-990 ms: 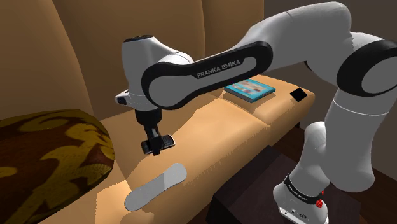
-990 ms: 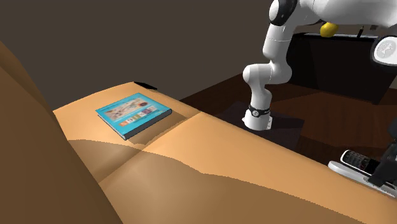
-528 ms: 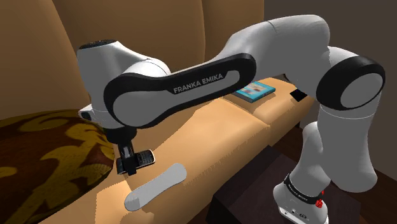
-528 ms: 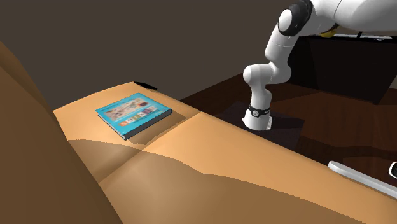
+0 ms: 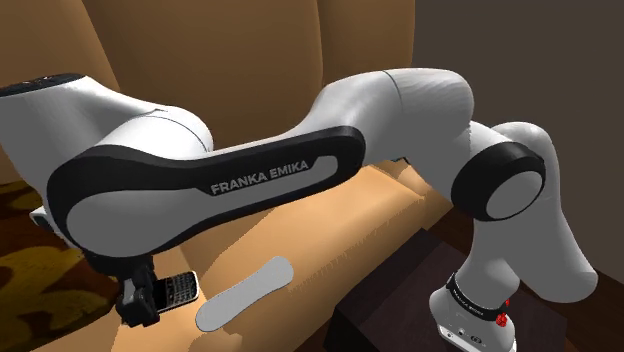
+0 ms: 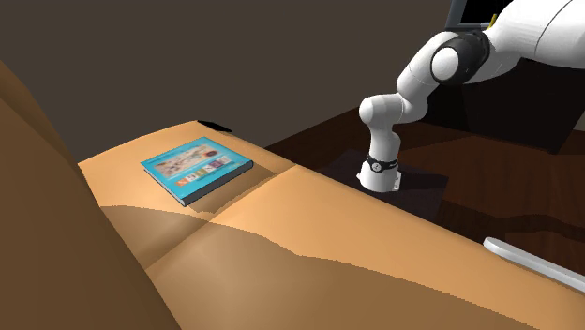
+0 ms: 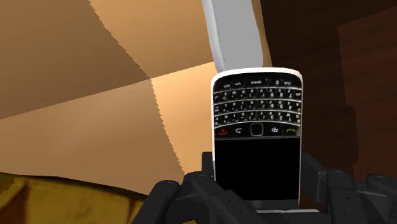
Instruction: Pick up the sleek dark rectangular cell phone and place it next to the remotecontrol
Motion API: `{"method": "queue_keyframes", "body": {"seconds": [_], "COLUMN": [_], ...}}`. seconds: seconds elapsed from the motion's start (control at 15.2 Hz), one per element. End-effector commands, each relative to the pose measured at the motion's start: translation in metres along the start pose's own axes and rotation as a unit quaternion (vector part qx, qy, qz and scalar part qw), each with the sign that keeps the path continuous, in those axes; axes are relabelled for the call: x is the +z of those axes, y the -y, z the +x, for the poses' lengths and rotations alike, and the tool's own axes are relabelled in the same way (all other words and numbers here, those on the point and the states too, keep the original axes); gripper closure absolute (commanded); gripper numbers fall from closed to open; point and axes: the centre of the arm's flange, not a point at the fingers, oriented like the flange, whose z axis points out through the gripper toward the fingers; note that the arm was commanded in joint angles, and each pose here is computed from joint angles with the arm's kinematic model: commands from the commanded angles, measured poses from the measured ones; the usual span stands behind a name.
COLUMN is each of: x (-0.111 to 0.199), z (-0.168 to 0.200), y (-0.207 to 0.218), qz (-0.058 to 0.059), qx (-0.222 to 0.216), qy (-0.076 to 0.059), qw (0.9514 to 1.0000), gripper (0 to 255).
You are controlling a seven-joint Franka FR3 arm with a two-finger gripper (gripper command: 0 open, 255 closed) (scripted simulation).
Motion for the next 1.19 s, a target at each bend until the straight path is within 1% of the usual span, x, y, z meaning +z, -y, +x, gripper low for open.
{"method": "queue_keyframes", "body": {"seconds": [0.0, 0.92, 1.12], "x": [0.006, 0.081, 0.081], "z": [0.012, 0.013, 0.013], "y": [0.006, -0.001, -0.001], "qz": [0.000, 0.000, 0.000], "qx": [0.001, 0.001, 0.001], "qy": [0.000, 0.000, 0.000], "qw": [1.0000, 1.0000, 1.0000], "gripper": [255, 255, 255]}}
